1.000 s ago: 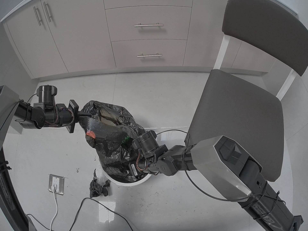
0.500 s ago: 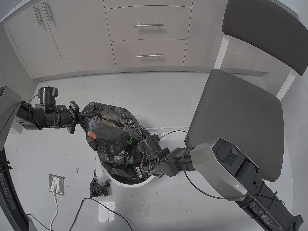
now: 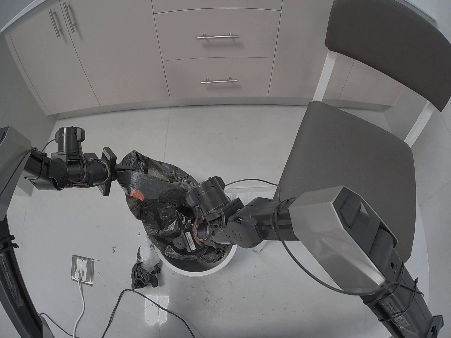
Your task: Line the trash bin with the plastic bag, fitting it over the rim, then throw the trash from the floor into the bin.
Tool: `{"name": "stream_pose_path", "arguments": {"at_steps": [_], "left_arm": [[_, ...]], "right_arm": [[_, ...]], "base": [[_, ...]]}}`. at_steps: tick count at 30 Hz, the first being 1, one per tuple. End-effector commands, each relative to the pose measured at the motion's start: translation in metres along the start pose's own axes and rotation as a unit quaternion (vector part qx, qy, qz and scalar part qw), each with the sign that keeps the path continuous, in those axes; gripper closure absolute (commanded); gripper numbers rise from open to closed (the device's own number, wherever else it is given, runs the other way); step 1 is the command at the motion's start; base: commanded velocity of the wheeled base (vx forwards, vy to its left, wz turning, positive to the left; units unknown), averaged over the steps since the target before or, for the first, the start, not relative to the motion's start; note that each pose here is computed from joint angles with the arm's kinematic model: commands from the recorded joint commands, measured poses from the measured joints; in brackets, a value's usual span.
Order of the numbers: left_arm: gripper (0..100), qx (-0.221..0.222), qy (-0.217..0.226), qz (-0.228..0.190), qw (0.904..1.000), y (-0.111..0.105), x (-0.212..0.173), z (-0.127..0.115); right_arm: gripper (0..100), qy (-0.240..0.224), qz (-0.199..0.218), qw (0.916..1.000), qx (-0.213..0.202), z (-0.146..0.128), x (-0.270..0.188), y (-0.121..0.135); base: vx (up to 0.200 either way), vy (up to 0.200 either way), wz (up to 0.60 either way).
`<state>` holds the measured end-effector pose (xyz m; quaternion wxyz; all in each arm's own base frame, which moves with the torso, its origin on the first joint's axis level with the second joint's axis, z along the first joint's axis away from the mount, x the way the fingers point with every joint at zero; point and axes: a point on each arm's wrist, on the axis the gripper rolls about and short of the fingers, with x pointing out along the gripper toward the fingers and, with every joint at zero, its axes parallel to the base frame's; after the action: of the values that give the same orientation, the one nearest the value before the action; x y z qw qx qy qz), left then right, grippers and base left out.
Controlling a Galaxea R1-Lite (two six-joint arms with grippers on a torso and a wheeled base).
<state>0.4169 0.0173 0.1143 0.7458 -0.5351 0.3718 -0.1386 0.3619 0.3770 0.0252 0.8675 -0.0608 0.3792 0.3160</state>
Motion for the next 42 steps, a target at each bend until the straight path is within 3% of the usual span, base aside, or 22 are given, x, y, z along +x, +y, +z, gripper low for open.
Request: {"name": "stream_pose_path", "arguments": {"at_steps": [1, 10, 19, 31, 42], "left_arm": [[100, -0.002, -0.001, 0.001, 1.0, 0.001, 0.0, 0.001], [100, -0.002, -0.001, 0.001, 1.0, 0.001, 0.0, 0.001], [100, -0.002, -0.001, 0.001, 1.0, 0.001, -0.001, 0.001], [100, 0.0, 0.003, 0.0, 1.0, 0.0, 0.001, -0.002], [100, 0.0, 0.004, 0.0, 1.0, 0.002, 0.004, -0.002]], "right_arm": [[0, -0.027, 0.013, 0.9995, -0.014, 0.02, -0.033, 0.028], [0, -0.024, 0.022, 0.999, -0.029, 0.018, -0.058, 0.049], [0, -0.021, 0.012, 0.9996, -0.017, 0.016, -0.057, 0.041], [0, -0.059, -0.016, 0.9981, 0.005, 0.032, -0.051, 0.011], [0, -0.027, -0.02, 0.9994, 0.008, 0.007, -0.005, 0.003]], "base": [[0.0, 0.0, 0.0], [0.0, 0.0, 0.0], [0.0, 0.0, 0.0], [0.0, 0.0, 0.0], [0.0, 0.0, 0.0]]}}
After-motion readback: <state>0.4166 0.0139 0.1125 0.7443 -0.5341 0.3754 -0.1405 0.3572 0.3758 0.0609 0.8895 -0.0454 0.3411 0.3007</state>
